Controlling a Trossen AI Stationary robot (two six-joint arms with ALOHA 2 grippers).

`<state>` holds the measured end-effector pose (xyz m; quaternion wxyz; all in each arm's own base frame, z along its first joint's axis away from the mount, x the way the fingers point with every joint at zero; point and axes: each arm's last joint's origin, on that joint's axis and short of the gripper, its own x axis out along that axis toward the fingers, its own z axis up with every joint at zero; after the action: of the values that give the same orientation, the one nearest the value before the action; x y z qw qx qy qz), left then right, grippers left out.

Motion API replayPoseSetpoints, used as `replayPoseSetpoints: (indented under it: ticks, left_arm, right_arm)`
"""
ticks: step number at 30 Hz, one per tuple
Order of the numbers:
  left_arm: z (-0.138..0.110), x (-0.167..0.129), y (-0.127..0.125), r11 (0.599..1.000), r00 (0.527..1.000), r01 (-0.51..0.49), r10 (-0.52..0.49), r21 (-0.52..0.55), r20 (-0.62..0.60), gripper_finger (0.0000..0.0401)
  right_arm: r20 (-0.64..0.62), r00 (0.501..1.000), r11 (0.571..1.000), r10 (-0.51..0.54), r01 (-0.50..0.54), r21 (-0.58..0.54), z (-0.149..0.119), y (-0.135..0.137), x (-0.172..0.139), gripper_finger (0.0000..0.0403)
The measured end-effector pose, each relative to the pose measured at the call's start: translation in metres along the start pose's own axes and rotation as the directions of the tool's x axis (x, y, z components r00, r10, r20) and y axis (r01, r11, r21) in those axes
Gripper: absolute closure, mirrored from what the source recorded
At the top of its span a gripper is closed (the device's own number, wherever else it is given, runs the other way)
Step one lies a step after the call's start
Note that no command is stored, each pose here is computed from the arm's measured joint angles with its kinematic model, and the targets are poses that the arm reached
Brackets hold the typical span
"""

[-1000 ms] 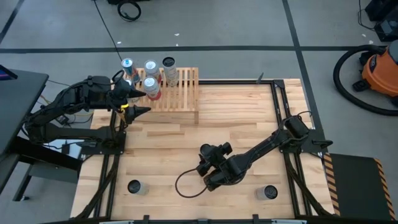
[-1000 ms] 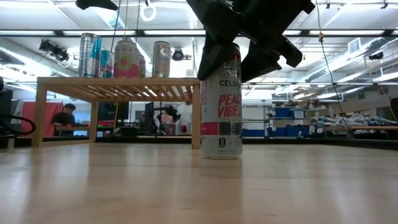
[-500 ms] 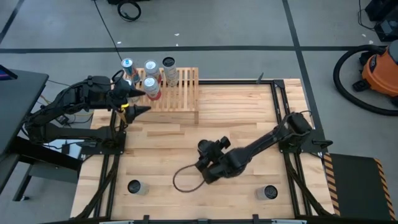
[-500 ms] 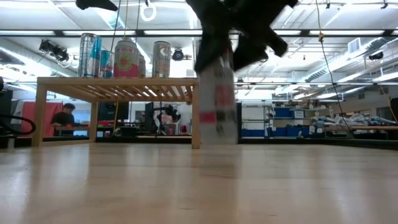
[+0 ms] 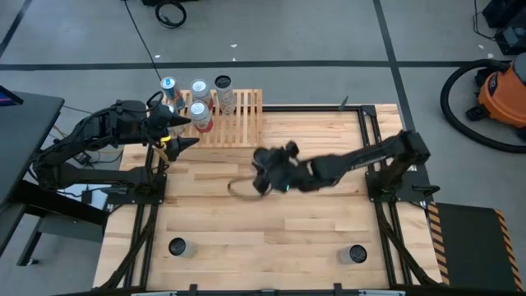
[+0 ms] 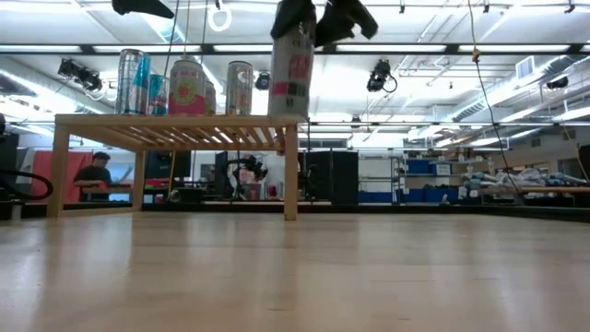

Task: Place canned beverage on shelf
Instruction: Put the top white and pink soda can on the shelf

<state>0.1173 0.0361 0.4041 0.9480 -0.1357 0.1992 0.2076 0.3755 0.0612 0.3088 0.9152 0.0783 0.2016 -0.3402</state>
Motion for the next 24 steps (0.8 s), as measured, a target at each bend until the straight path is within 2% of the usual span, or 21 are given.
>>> replayPoseSetpoints:
  ticks: [5, 11, 16, 19, 24]
  left_arm:
    - [0.000, 0.000, 0.000, 1.000, 1.000, 0.000, 0.000, 0.000, 0.000, 0.0012]
    - [0.000, 0.000, 0.000, 1.000, 1.000, 0.000, 0.000, 0.000, 0.000, 0.0012]
    - [0.000, 0.000, 0.000, 1.000, 1.000, 0.000, 0.000, 0.000, 0.000, 0.0012]
    - [0.000, 0.000, 0.000, 1.000, 1.000, -0.001, 0.001, 0.000, 0.000, 0.0012]
    - [0.000, 0.000, 0.000, 1.000, 1.000, -0.002, 0.002, 0.002, -0.003, 0.0012]
  right_arm:
    - [0.085, 0.996, 1.000, 0.005, -0.007, 0.017, 0.040, -0.037, 0.007, 0.0147]
    - [0.177, 0.984, 0.999, -0.022, 0.018, 0.029, 0.074, -0.082, 0.028, 0.0147]
    - [0.185, 0.983, 0.999, 0.012, -0.018, 0.034, 0.099, -0.115, 0.046, 0.0147]
    - [0.203, 0.979, 0.999, -0.009, -0.002, 0.052, 0.115, -0.131, 0.052, 0.0147]
    - [0.237, 0.970, 0.998, -0.051, 0.041, 0.044, 0.138, -0.148, 0.045, 0.0147]
